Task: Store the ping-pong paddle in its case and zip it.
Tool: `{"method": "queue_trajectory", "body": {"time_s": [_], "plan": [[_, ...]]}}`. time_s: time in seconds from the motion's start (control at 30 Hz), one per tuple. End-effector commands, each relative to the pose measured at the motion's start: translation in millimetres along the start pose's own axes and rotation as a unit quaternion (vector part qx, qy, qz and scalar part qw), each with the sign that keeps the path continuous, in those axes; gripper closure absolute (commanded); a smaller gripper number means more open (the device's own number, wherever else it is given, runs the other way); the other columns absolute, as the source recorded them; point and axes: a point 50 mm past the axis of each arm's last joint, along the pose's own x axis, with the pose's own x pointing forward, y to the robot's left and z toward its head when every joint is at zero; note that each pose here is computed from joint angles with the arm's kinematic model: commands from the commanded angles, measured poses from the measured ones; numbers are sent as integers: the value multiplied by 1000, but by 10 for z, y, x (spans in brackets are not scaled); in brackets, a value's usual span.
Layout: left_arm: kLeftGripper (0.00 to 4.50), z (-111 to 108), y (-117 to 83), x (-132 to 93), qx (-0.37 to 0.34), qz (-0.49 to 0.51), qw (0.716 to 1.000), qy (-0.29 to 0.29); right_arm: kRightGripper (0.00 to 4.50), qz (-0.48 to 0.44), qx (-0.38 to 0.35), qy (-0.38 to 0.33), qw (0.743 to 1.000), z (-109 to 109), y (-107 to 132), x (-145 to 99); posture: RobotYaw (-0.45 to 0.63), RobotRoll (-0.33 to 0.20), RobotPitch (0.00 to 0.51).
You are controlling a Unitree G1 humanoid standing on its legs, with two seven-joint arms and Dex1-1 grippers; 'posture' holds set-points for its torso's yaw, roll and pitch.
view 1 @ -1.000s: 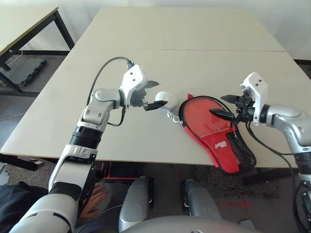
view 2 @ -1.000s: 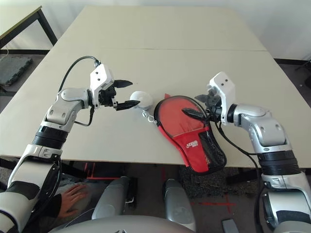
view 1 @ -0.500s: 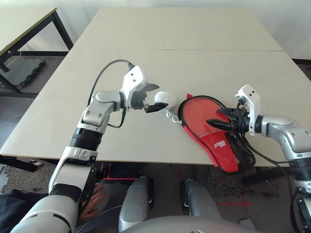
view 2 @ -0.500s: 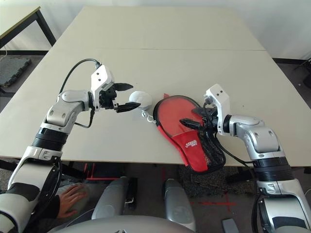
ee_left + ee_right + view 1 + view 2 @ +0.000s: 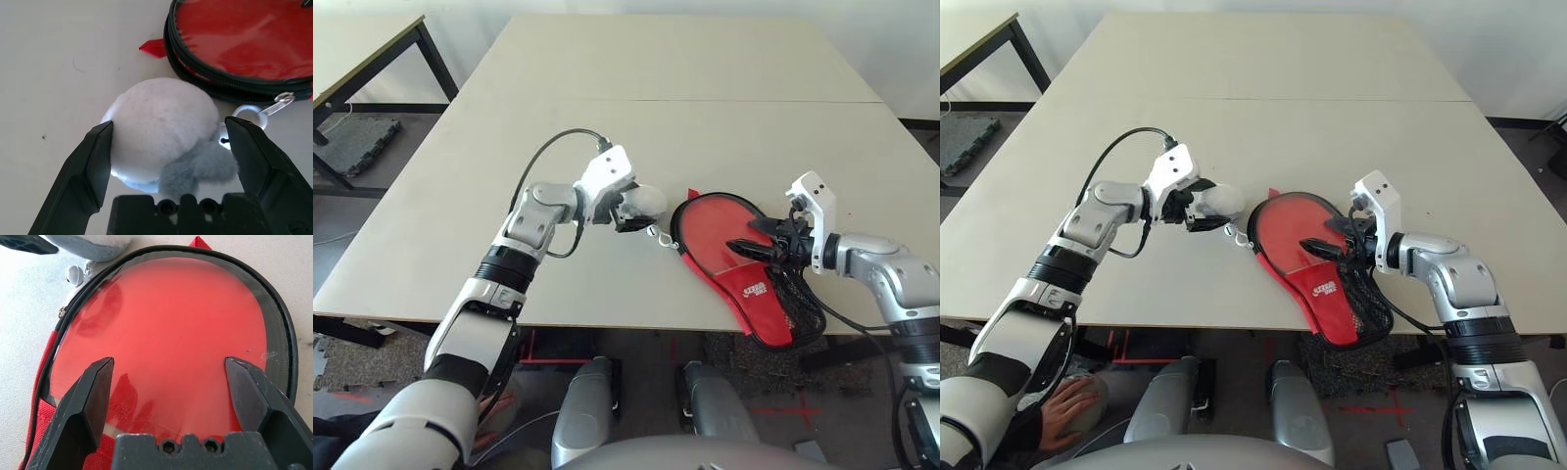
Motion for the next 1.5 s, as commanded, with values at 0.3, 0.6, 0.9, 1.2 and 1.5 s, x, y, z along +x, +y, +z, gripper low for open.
{"method": "queue_trajectory", "body": {"time_s": [0.3, 0.6, 0.9, 1.2, 1.5], "plan": [[3300, -24, 92, 100, 27, 18, 999, 21, 0, 2, 29, 20, 999, -180, 75, 66, 67, 0, 116], [4339, 93, 214, 178, 43, 58, 997, 7, 0, -6, 41, 49, 998, -313, 91, 55, 65, 0, 121], [4339, 239, 345, 205, 81, 100, 992, 6, 0, -11, 31, 84, 996, -416, 98, 25, 66, 0, 131], [4339, 434, 478, 270, 135, 170, 976, 25, 0, -15, 40, 99, 994, -504, 123, -45, 44, 0, 146], [4339, 705, 431, 469, 176, 206, 962, 13, 0, -16, 53, 100, 993, -565, 204, -94, -4, 0, 170]]}}
